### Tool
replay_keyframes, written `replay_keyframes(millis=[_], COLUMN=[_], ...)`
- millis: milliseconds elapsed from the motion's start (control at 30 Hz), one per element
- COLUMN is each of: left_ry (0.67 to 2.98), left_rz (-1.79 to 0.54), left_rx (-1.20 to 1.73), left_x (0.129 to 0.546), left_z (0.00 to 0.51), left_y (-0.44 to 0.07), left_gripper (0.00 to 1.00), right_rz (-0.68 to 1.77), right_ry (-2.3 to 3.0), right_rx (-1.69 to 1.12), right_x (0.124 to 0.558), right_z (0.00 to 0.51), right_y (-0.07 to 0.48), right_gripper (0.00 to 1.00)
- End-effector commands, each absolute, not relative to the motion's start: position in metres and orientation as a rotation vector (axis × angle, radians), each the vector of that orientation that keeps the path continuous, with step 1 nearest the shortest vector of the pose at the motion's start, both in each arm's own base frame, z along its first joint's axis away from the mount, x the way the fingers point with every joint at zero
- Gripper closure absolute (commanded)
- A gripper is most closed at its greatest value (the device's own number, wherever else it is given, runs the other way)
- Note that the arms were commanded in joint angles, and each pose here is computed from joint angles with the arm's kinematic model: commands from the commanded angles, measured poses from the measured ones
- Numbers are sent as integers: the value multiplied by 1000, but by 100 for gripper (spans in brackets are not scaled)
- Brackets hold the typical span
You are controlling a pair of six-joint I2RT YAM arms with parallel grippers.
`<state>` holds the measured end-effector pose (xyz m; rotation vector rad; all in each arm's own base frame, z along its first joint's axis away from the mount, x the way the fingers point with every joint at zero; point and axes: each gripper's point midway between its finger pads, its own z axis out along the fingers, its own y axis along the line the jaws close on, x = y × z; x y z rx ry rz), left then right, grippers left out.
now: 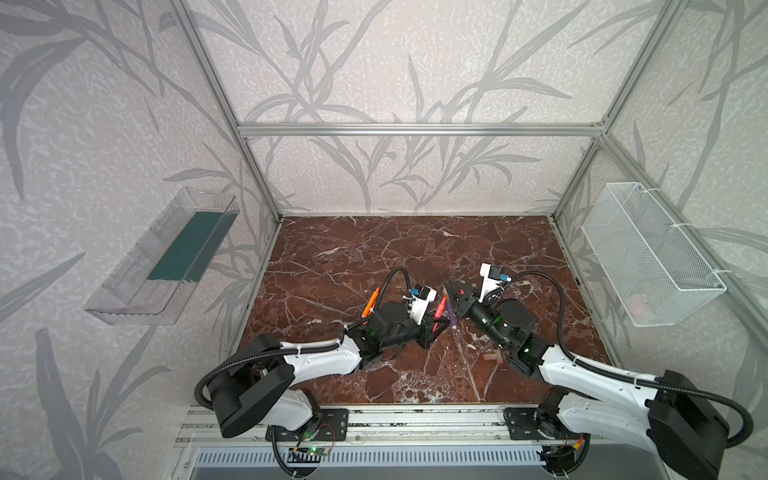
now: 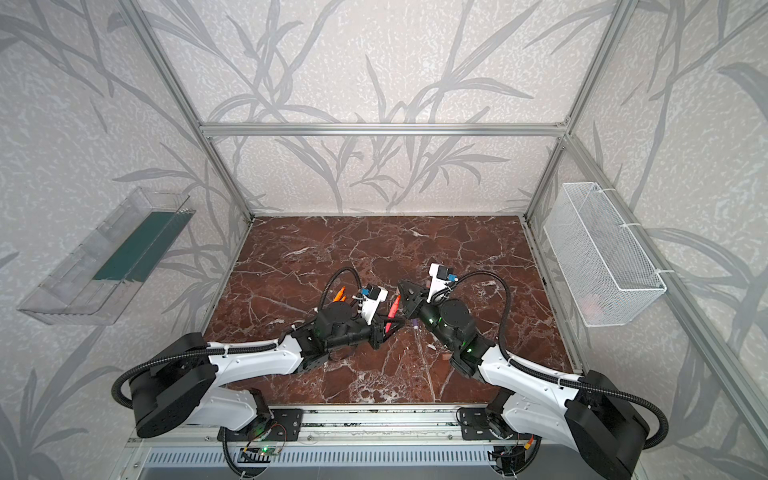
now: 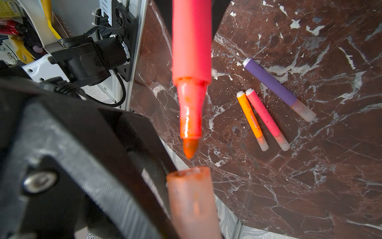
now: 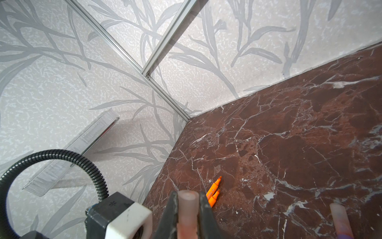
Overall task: Insert the pens into the pen caps
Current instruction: 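Lift the pale cap with the right gripper over the pink marker tip, then push the cap down onto the pink marker tip with the right gripper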
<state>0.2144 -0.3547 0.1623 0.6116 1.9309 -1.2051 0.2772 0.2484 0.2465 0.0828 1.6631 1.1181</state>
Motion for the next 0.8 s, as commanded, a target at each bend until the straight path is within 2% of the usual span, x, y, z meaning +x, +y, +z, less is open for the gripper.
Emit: replay_keyframes(millis=[0, 767], left_ry=[1883, 1828], left_rz=[-1210, -1211], left_rx=[598, 474], left_x=[214, 227], left_z=[173, 184], left_y=[-352, -345], left_gripper=[100, 100], right_rz=[1121, 1211], right_ry=[1631, 1638], right_rx=[80, 41], right_x=[275, 249], right_z=[249, 226], right_y=[248, 272], right_gripper=[100, 100])
